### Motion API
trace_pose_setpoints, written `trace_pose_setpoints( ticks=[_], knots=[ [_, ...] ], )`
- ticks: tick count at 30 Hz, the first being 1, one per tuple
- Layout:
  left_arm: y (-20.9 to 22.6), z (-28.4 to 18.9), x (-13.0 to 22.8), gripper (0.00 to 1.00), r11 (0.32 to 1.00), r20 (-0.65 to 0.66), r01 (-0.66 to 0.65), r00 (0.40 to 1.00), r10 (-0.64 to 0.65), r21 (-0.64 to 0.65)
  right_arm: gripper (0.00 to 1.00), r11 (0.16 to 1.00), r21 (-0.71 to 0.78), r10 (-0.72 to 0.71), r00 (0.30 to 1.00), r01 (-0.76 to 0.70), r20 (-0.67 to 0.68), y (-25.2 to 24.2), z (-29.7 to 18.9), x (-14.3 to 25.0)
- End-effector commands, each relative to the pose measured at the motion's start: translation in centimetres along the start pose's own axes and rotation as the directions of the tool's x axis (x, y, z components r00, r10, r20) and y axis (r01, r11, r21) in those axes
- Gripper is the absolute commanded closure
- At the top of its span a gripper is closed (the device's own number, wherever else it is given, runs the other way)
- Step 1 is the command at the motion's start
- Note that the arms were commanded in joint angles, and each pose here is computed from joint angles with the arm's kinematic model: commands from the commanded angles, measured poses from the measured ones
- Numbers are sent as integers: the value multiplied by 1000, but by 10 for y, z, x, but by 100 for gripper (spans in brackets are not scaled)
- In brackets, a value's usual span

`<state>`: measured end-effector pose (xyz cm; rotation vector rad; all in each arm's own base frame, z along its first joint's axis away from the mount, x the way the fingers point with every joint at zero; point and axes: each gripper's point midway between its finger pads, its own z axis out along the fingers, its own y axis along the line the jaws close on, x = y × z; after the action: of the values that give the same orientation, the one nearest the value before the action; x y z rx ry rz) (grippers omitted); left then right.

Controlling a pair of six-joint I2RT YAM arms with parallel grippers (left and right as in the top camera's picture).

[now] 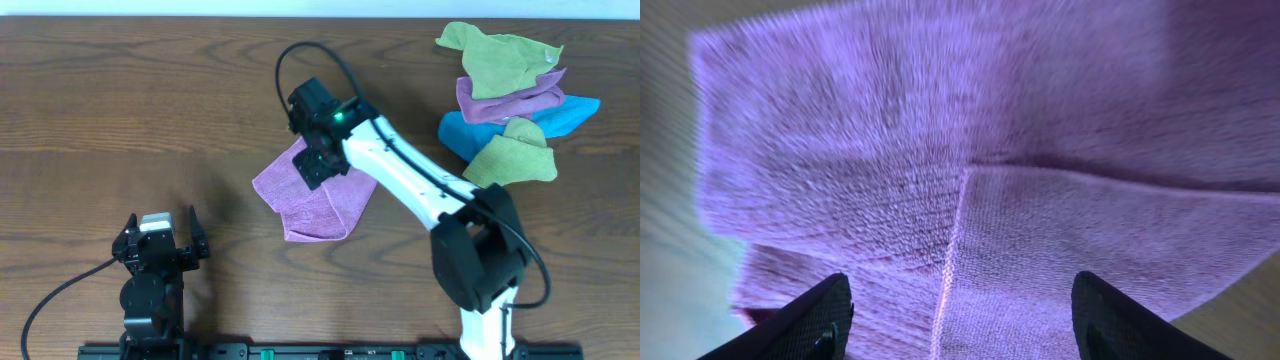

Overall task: Fold the cloth
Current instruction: 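Lift the purple cloth with the right gripper and pull it leftward, then lay the purple cloth on the table center and release it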

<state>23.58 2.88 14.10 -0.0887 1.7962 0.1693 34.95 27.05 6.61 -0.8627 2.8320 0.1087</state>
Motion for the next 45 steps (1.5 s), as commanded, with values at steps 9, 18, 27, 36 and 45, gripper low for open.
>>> trace_pose_setpoints(
  ticks=[9, 18, 27, 36, 45],
  knots=[
    [1, 3, 16, 5, 1000, -40, 6, 999, -6, -12, 37, 994, 91, -58, 993, 67, -100, -15, 28, 19],
    [1, 3, 16, 5, 1000, -40, 6, 999, -6, -12, 40, 993, 72, -85, 990, 94, -115, -8, 38, 27],
    [1, 3, 16, 5, 1000, -40, 6, 999, -6, -12, 59, 991, 82, -96, 986, 108, -134, -9, 52, 40],
    [2, 3, 16, 5, 1000, -40, 6, 999, -6, -13, 88, 986, 126, -95, 985, 114, -144, -16, 41, 37],
    [1, 3, 16, 5, 1000, -40, 6, 999, -6, -12, 99, 986, 136, -75, 985, 96, -154, -19, 29, 34]
  ],
)
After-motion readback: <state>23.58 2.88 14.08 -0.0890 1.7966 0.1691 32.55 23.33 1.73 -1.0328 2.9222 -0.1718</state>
